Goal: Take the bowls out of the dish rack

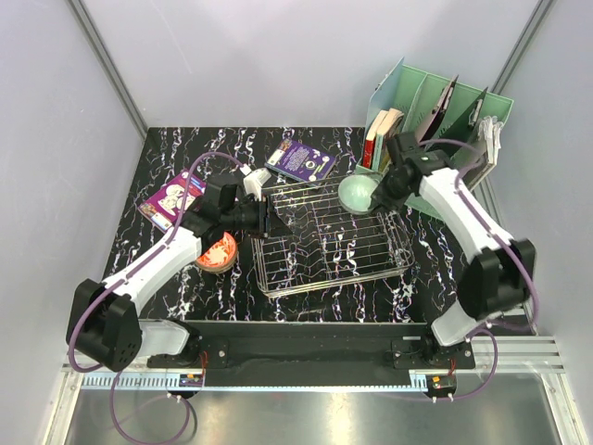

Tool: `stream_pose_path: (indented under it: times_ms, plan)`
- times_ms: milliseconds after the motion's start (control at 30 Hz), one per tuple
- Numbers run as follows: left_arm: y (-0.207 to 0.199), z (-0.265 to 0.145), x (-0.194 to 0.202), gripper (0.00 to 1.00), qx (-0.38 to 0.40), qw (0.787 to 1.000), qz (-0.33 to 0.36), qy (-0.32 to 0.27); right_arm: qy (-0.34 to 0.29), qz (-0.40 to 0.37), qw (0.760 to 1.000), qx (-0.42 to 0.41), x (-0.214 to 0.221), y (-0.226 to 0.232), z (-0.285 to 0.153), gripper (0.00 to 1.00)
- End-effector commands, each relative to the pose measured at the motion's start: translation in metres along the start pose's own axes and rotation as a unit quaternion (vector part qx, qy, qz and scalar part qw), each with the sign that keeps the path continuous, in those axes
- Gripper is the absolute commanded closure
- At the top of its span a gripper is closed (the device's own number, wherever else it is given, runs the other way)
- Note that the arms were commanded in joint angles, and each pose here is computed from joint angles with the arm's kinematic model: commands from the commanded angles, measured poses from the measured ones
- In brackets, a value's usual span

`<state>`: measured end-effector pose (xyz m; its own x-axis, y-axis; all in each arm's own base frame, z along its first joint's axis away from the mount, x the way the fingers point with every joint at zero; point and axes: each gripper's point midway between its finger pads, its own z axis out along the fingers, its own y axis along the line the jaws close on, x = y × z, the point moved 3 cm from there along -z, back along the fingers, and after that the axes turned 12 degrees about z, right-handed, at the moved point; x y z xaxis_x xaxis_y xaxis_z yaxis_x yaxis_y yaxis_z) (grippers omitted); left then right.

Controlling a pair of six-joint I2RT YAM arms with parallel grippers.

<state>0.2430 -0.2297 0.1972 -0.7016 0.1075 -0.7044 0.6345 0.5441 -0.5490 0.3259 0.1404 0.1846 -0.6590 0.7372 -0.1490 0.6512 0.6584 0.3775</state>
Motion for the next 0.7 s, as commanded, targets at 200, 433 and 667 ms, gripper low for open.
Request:
stream_pose_path:
  times_ms: [200,433,667]
  plan:
    - [-0.016,-0.016,-0.016,0.7,0.013,0.999,0.032,-0.042,-0.195,0.125,0.973,0.009,-0.045,-0.086,-0.122,1.0]
    - [-0.019,-0.02,-0.012,0.7,0.015,0.999,0.027,-0.041,-0.232,0.177,0.955,0.061,-0.064,-0.143,-0.116,1.0]
    - [-0.022,-0.029,-0.01,0.7,0.003,0.999,0.033,-0.041,-0.222,0.224,0.943,0.104,-0.069,-0.193,-0.072,1.0]
